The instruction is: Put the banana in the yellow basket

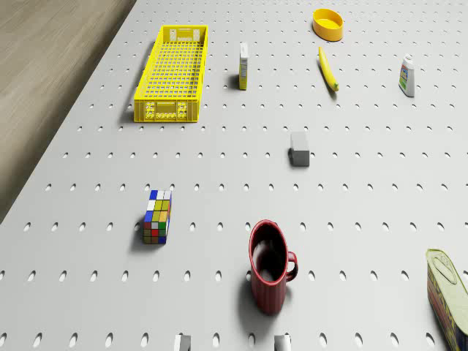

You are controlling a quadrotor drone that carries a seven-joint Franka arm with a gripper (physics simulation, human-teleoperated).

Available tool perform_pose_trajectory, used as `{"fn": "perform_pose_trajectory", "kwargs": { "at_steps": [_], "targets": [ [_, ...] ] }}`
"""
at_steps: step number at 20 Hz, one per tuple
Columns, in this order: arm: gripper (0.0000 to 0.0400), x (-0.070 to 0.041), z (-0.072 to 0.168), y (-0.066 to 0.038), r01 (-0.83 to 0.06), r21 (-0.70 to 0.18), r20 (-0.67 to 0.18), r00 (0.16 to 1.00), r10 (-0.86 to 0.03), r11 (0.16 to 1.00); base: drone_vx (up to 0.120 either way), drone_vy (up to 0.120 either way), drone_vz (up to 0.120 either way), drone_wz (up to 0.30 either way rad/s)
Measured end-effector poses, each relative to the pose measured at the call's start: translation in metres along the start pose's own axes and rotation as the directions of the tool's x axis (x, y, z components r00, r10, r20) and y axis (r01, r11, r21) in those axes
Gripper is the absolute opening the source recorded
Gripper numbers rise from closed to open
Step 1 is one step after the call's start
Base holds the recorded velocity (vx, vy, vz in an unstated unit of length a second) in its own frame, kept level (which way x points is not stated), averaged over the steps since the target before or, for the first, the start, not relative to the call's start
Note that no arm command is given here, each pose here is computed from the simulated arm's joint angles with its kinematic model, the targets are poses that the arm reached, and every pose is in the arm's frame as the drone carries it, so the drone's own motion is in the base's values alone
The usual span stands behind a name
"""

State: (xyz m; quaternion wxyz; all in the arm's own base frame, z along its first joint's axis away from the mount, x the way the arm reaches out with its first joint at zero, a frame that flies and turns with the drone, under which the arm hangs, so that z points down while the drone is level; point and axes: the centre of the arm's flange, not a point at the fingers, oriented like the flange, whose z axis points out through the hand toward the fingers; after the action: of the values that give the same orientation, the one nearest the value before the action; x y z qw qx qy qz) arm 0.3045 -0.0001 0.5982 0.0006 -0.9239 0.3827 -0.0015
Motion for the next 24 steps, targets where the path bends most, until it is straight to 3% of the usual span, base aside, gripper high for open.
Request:
{"fn": "perform_pose_trajectory", "kwargs": {
  "at_steps": [7,12,24],
  "targets": [
    [0.0400,-0.002,-0.050,0.002,0.000,0.004,-0.004,1.000,0.000,1.000,0.000,-0.029,0.000,0.000],
    [0.0400,-0.001,-0.075,0.001,0.000,0.007,-0.007,1.000,0.000,1.000,0.120,-0.120,0.000,0.000],
    [0.0400,0.000,-0.093,0.000,0.000,0.013,-0.013,1.000,0.000,1.000,0.120,-0.120,0.000,0.000]
  ]
}}
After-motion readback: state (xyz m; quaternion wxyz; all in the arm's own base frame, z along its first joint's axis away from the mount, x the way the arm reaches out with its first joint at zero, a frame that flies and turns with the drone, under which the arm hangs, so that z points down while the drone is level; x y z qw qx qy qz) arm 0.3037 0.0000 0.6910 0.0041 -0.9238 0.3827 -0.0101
